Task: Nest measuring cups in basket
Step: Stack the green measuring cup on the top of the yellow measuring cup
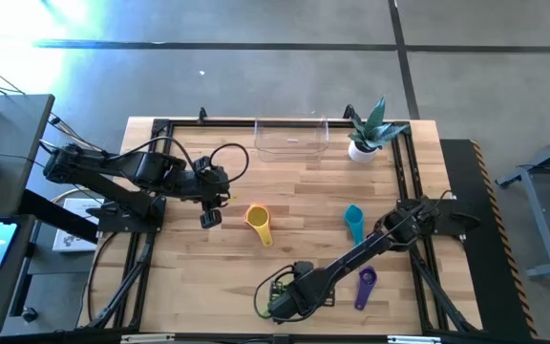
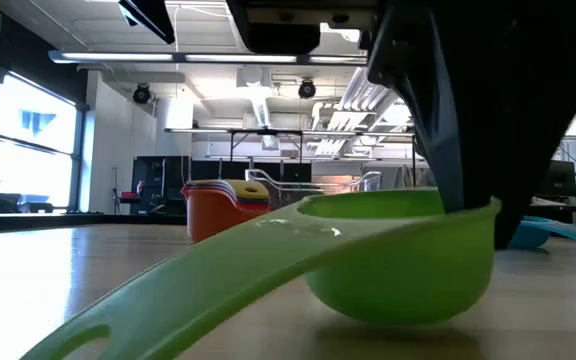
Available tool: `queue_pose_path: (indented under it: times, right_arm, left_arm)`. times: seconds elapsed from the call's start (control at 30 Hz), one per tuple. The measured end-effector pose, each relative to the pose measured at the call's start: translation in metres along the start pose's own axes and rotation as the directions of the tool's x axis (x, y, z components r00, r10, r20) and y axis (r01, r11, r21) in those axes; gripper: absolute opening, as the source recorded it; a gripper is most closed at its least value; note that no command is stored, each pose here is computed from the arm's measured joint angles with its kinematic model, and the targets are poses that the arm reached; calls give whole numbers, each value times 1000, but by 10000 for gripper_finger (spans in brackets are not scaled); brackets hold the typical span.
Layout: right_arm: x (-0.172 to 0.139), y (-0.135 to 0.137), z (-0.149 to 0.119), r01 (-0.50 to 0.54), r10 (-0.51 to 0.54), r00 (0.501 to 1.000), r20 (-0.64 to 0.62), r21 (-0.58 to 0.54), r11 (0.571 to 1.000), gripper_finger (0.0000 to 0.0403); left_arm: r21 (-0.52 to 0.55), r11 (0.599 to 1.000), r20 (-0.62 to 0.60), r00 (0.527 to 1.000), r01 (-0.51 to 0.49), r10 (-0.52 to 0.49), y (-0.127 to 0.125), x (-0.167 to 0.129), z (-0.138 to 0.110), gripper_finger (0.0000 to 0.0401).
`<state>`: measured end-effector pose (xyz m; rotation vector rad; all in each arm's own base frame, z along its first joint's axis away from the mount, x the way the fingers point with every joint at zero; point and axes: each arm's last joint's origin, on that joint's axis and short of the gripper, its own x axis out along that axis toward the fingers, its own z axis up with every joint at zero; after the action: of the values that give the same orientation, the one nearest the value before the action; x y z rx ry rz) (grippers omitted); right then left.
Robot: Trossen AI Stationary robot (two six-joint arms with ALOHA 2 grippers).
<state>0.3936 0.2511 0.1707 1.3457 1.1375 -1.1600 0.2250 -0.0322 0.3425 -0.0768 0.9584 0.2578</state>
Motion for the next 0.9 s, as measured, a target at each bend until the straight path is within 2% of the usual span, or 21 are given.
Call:
queue_pose_path:
  times: [0.27,0.47,0.53,0.7,0.8,0.9]
  right_arm:
    - [-36,16,26,60,-53,998,46,-168,984,2]
    - [-72,32,61,100,-61,991,123,-349,932,1]
    - [-83,37,76,123,-64,986,153,-419,899,1]
    - [-96,58,118,81,13,989,149,-608,790,1]
    - [-99,66,145,110,0,988,157,-696,709,1]
    - [-102,75,170,96,23,989,143,-767,635,0]
  left_arm:
    - [25,1000,-94,996,-4,6,2,-1,-9,78]
    - [32,999,-119,993,-12,15,5,-4,-13,78]
    - [23,1000,-115,993,-14,17,8,-7,-14,78]
    - [-59,998,-86,996,-30,25,21,-18,-16,78]
    - [-110,993,-63,998,-39,32,30,-26,-19,78]
    - [-180,983,-36,999,-46,40,38,-34,-22,78]
